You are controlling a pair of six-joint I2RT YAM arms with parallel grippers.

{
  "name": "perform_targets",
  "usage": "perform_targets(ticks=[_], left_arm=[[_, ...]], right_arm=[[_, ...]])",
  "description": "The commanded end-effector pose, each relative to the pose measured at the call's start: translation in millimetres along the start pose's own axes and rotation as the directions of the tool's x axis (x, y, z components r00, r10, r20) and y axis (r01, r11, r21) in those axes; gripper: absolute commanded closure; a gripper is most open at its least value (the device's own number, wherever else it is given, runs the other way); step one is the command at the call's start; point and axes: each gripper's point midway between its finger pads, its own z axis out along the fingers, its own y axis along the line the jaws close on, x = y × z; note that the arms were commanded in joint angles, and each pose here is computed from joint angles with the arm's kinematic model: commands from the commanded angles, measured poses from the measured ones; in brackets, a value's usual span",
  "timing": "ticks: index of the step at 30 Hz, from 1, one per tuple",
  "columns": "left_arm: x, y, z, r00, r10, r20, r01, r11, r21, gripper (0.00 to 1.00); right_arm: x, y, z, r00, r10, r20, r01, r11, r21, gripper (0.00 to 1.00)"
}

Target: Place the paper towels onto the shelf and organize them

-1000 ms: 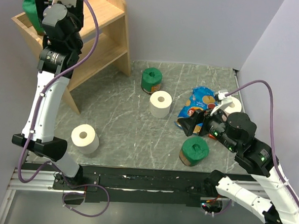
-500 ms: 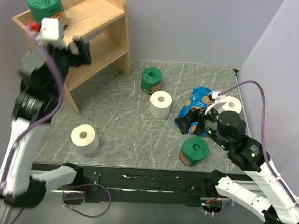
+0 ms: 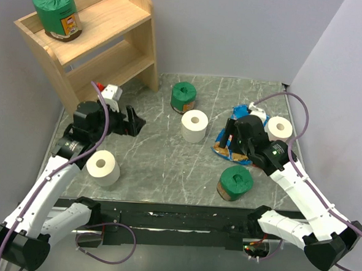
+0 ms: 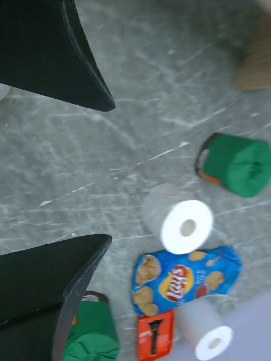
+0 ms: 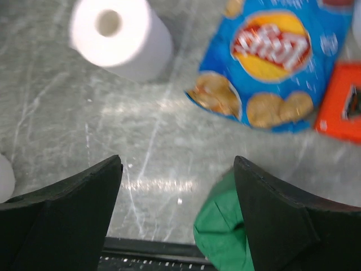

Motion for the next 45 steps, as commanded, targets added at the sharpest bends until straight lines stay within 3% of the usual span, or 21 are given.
perform_targets(ticks=[1,7,28,40,45], left_arm=[[-10,-22,-9,0.995,-0.03,0.092,0.02,0.994,0.108,0.04],[24,-30,-7,0.999,-0.045,-0.004,0.045,0.983,0.18,0.04],[35,-20,-2,0.999,-0.004,-0.037,0.007,0.996,0.087,0.04],[35,-19,-2,0.999,0.001,-0.036,0.002,0.997,0.078,0.04],[32,-18,-4,1.0,0.003,-0.02,-0.001,0.998,0.065,0.04]], right_arm=[[33,-34,-15,0.979,0.184,-0.091,-0.165,0.969,0.182,0.17],[80,-38,-18,0.945,0.232,-0.23,-0.194,0.965,0.176,0.21],[126,-54,10,0.911,0.3,-0.283,-0.218,0.933,0.286,0.29],[132,-47,27,0.926,0.203,-0.318,-0.128,0.962,0.243,0.41],[128,-35,29,0.94,0.095,-0.329,-0.04,0.985,0.17,0.49]])
